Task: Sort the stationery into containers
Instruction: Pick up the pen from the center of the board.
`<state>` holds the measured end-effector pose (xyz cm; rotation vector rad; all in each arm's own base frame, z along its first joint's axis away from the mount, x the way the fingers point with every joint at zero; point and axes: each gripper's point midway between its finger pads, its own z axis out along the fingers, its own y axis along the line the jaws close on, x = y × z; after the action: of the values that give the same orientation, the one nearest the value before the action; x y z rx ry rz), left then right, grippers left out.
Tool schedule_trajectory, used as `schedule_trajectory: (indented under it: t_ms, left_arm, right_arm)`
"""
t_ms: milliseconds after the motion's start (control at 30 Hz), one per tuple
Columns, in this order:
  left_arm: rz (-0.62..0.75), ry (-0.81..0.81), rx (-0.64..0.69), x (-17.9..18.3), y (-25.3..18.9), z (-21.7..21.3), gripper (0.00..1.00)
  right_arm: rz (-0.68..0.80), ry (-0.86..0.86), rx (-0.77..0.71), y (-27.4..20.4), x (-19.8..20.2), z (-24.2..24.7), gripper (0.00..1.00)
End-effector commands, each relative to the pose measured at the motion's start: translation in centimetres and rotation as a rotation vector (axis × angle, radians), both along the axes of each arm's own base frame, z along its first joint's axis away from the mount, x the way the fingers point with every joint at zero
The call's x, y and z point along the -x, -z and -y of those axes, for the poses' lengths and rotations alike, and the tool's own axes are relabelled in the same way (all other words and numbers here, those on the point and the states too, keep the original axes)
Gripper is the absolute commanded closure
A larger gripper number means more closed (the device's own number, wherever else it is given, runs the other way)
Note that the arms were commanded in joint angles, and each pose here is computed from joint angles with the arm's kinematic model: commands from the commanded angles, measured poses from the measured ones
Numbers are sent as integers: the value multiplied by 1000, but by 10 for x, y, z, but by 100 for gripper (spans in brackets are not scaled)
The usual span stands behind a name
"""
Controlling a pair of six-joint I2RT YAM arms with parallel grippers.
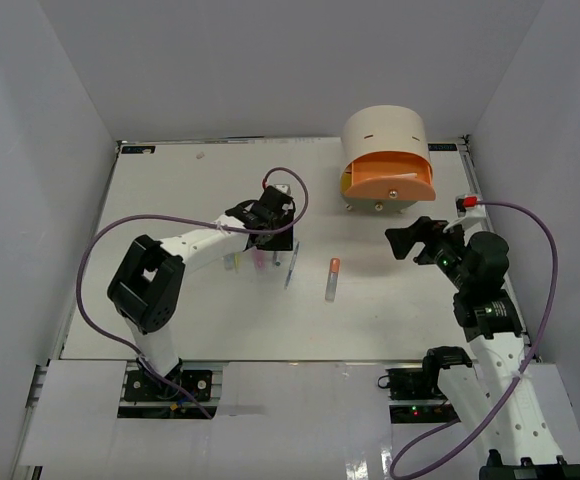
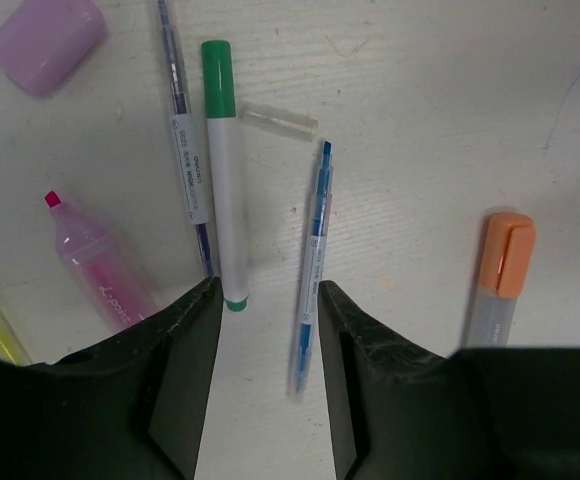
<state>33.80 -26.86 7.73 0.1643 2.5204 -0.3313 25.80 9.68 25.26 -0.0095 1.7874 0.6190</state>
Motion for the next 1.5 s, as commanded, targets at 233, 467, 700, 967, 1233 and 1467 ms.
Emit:
schedule_trajectory:
  t_ms: [233,467,700,967,1233,1467]
  left_arm:
    - [20,-52,-50,-20,8,5,52]
    - [10,-61,-104,-25,21,2,52]
    - [-6,-60,-128,-27,31,2,53]
    - [-29,-58,-149,-25,41,0,54]
    - [-57,-54,-168,-18,49,-4,67]
    - [-46,-38,-156,-19,42,-1,86]
  right_arm:
    - [50,-26,24,0,6,-6,7]
    - [56,-33,31,1,8,-7,9]
    - [59,-36,37,1,9,-7,10]
    - [55,-31,45,4,9,-7,10]
    - [60,-24,52,4,9,-6,10]
    - [60,-21,57,5,10,-5,10]
